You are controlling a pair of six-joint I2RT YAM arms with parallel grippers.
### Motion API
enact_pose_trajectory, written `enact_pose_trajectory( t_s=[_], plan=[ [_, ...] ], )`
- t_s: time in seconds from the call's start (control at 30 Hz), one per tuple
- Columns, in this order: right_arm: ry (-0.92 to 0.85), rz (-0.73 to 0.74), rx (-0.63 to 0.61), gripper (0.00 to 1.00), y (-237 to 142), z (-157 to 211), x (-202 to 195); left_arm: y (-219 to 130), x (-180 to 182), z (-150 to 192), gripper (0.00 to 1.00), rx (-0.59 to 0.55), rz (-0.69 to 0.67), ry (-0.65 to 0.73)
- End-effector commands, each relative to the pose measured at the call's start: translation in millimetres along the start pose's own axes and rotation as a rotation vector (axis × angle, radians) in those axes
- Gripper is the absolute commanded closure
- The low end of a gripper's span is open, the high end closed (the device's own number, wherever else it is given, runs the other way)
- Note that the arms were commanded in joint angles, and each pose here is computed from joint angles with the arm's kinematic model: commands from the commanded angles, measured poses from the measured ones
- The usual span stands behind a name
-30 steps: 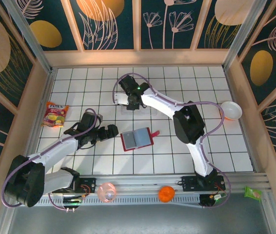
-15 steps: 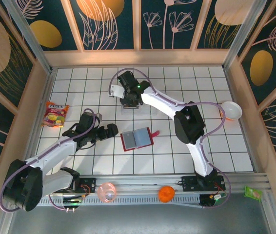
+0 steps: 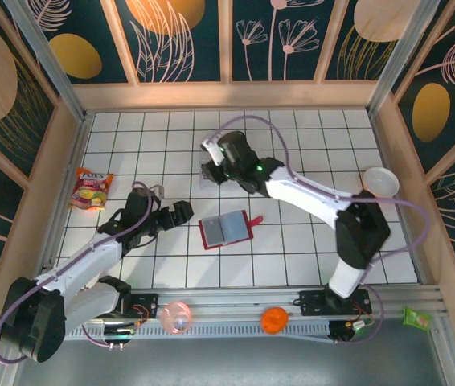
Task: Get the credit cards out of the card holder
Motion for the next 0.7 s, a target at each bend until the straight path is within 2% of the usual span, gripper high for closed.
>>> enact_pose_trajectory(
  t_s=[0.0,0.13,0.27,0.4,0.67],
  plan=[
    [0.221,-0.068,0.119,0.63,-6,47,10,-1,9,3,0.01,-0.029,-0.032,-0.036],
    [0.217,-0.049,0.312,0.62,-5,111,32,-1,15,9,0.01,-0.027,-0.052,-0.053],
    [0.153,-0.014,0.439,0.63,6,152,52,-1,18,13,0.02,-0.031,-0.064,-0.061],
    [0.080,0.031,0.478,0.64,15,166,62,-3,20,16,0.03,-0.027,-0.064,-0.060],
    [-0.029,0.128,0.482,0.64,27,171,64,-2,21,21,0.05,-0.006,-0.061,-0.053]
  ],
)
Point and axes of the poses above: each hand's point on the last joint's axis, 136 mm out from that joint toward the fingers, its own y axis out along the fingers, its own x axis along the line the jaws close on, z = x × y, the point moved 6 cm from there along -y, back along the fingers, and after that the axes turned 13 degrees about y, right-handed, at the moved point
